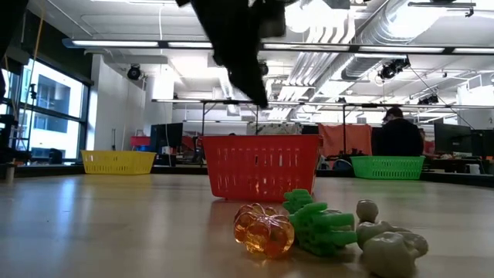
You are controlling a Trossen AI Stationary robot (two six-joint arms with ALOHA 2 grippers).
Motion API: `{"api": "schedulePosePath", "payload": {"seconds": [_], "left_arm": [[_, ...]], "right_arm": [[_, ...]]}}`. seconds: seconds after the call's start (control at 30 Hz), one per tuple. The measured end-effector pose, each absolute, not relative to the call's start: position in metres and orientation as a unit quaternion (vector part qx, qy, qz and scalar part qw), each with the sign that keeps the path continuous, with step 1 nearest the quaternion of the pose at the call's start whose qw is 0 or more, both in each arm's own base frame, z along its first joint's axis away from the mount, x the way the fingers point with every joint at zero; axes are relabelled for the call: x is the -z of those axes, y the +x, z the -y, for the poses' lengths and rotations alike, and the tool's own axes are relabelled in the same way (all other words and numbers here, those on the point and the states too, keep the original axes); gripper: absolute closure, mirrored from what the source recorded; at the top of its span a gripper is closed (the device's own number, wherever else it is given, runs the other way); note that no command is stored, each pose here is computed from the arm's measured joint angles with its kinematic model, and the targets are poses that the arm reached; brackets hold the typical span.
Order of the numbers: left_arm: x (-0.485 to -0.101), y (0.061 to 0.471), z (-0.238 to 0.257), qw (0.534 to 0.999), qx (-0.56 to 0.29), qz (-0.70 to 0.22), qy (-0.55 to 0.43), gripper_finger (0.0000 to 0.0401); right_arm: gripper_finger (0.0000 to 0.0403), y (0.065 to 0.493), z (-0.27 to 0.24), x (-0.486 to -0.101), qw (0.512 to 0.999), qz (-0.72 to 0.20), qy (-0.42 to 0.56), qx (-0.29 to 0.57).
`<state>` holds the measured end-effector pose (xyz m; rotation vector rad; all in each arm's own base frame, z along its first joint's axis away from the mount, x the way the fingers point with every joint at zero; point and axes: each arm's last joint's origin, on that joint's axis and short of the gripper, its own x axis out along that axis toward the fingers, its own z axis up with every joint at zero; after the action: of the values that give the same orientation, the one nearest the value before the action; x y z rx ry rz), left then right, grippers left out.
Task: Sort Halloween decoration
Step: Put the orange pumpkin toy into the red bin
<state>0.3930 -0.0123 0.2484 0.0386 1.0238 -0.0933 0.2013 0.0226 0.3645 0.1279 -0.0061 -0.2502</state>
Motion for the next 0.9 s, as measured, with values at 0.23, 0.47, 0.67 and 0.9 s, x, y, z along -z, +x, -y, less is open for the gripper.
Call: {"api": "schedulePosePath", "payload": {"seconds": [0.23, 0.47, 0.67, 0.9], "left_arm": [[-0.343, 0.347, -0.015, 0.937, -0.020, -0.349, -0.021, 0.0220], [-0.422, 0.294, -0.019, 0.985, -0.047, -0.168, 0.007, 0.0220], [-0.433, 0.268, -0.015, 0.992, -0.046, -0.121, 0.003, 0.0220], [-0.379, 0.251, -0.008, 0.994, -0.076, -0.046, -0.059, 0.0220]], "right_arm": [[0.0206, 0.201, -0.023, -0.365, 0.990, 0.003, 0.063, 0.124], [0.0206, 0.201, -0.023, -0.364, 0.990, 0.000, 0.062, 0.124], [0.0206, 0.201, -0.023, -0.364, 0.991, -0.002, 0.049, 0.124], [0.0206, 0.201, -0.023, -0.364, 0.991, -0.003, 0.049, 0.123]]}}
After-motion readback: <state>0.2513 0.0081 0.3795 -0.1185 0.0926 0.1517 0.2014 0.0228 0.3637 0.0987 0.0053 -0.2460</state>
